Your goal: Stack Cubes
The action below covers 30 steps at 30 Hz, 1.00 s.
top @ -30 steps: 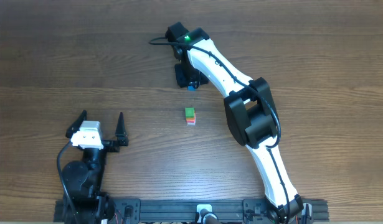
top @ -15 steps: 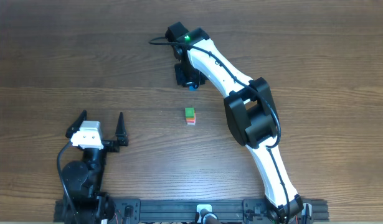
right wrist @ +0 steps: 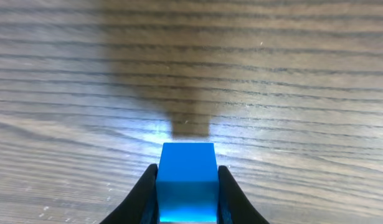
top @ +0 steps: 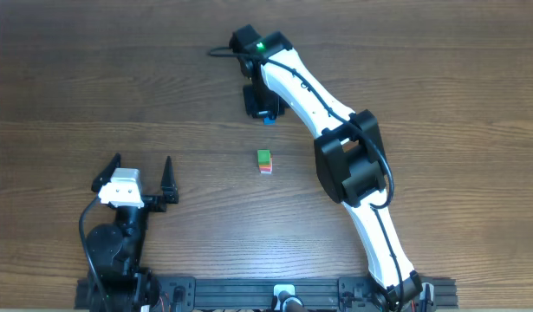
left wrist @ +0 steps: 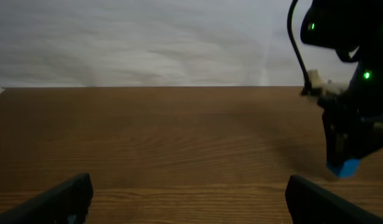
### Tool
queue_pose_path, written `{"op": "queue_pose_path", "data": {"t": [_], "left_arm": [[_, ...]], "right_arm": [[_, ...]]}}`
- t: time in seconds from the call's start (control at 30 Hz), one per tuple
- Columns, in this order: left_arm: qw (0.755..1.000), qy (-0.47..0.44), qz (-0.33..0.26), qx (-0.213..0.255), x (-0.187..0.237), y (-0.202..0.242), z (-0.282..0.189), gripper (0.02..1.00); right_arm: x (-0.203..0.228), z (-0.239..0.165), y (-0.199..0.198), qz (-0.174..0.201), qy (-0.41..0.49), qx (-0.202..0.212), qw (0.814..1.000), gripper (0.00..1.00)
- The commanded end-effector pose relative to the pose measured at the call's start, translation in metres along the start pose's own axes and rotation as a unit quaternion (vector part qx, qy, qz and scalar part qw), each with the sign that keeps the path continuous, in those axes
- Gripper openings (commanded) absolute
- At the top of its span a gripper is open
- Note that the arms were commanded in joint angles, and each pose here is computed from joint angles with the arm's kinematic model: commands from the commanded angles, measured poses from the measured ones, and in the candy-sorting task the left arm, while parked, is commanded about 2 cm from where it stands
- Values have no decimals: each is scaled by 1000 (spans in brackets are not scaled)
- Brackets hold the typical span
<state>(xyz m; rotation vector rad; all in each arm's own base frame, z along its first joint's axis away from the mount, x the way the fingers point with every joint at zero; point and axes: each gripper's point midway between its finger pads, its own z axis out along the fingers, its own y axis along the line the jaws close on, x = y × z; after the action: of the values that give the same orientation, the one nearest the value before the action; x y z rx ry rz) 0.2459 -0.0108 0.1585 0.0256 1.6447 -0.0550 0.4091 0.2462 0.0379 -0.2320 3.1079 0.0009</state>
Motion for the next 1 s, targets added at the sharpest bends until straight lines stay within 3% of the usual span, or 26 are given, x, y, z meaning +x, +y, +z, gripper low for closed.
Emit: {"op": "queue_pose_path", "data": {"t": [0.03, 0.4, 0.7, 1.0], "left_arm": [[1000, 1, 7, -2, 2, 0, 0, 1000], [1000, 1, 7, -2, 2, 0, 0, 998], [1000, 1, 7, -2, 2, 0, 0, 1000], [1000, 1, 7, -2, 2, 0, 0, 1000]], "right_arm": [[-11, -54, 1, 6, -55, -16, 998, 9], [40, -141, 4, -10, -78, -26, 997, 12], [100, -127, 10, 8, -43, -13, 999, 12], [115, -114, 19, 17, -24, -4, 1000, 9]]}}
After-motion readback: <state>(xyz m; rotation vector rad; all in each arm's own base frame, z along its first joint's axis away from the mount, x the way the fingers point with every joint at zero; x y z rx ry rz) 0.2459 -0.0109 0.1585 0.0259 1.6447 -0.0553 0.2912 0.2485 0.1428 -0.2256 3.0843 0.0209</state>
